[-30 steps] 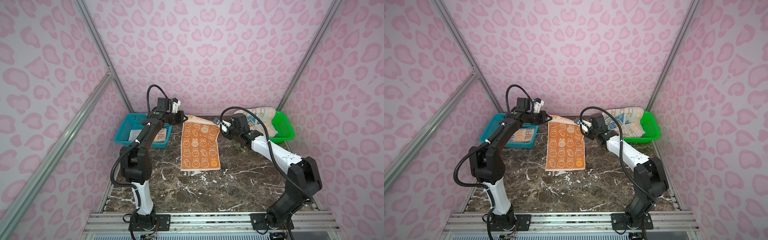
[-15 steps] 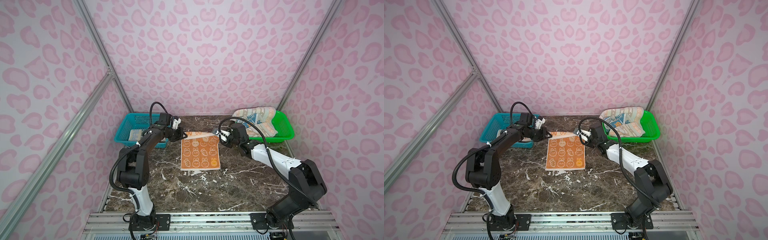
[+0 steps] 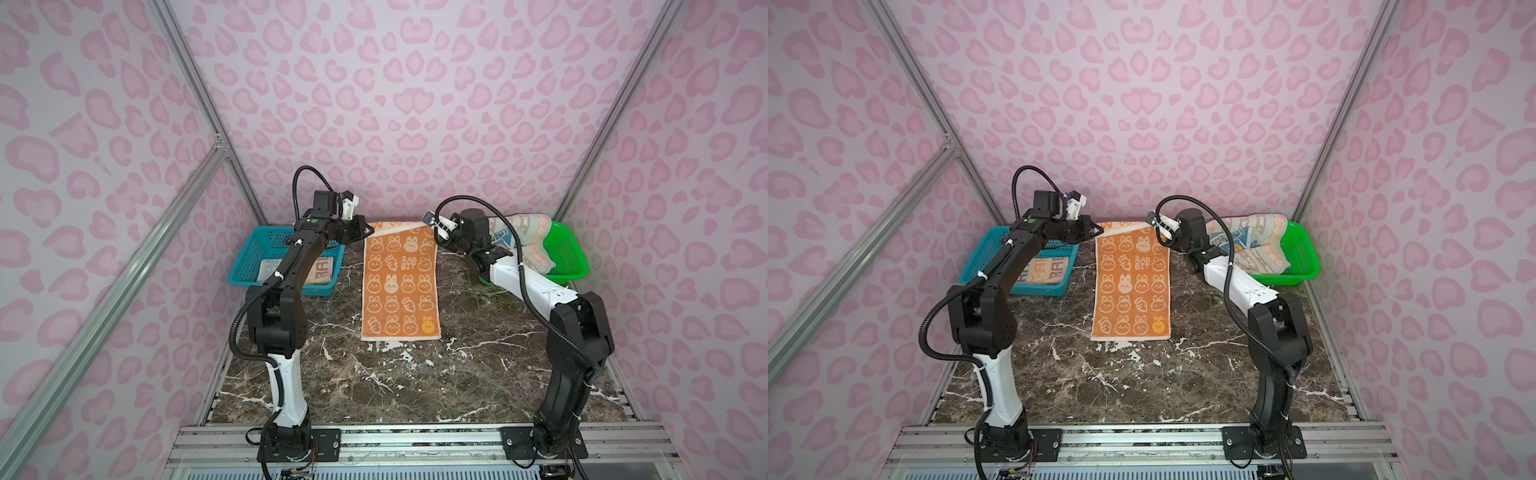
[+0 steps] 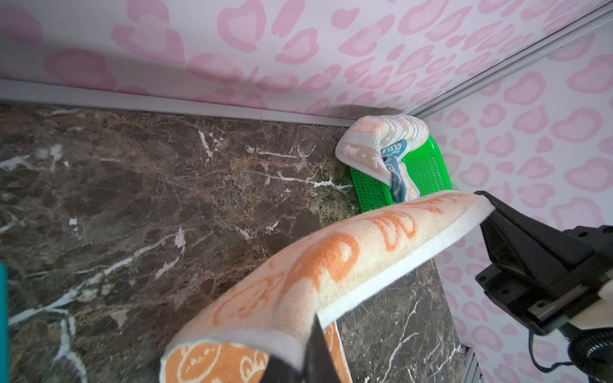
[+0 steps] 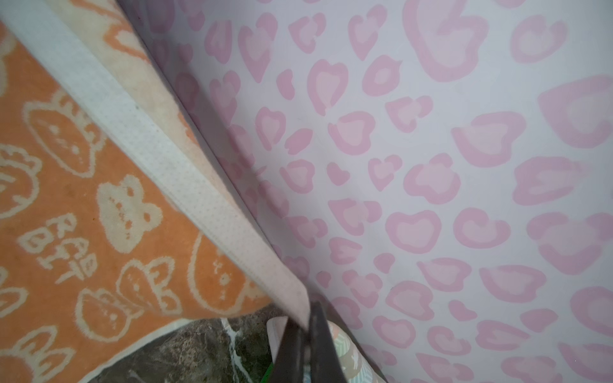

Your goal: Fold and stack the towels

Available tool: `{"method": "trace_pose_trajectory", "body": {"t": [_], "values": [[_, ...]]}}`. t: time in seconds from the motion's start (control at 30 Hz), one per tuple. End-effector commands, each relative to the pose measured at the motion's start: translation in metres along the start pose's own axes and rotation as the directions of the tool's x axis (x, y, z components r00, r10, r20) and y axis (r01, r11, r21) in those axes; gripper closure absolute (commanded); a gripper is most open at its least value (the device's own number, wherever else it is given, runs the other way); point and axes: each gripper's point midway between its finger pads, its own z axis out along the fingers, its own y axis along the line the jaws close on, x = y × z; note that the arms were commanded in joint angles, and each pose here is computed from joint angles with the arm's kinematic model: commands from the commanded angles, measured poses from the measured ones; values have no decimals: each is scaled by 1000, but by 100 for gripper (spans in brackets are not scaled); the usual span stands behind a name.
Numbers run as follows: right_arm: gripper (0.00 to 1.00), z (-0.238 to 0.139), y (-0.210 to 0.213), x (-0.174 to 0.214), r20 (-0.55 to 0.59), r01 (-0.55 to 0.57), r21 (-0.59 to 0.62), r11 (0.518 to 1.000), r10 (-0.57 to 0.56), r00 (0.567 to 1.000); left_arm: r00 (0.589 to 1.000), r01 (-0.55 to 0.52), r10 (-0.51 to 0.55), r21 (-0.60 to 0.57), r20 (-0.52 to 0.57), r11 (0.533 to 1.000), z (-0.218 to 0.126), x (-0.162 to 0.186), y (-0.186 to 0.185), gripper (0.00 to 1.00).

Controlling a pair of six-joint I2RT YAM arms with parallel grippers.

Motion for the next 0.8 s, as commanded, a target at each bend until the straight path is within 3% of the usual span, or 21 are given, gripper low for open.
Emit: {"method": "trace_pose_trajectory", "body": {"t": [0.0,0.33,0.77], "values": [[100,2,23,5,13,19,-81,997,-18,1000,999,36,-36,11,-39,999,8,15,8,97],[100,-60,128,53,-46,56,-359,932,-77,996,979,120,-129,-64,-157,991,-5,101,32,97],[100,-132,198,77,-135,-11,-503,864,-66,989,930,203,-236,-142,-281,969,-34,210,40,97]]}}
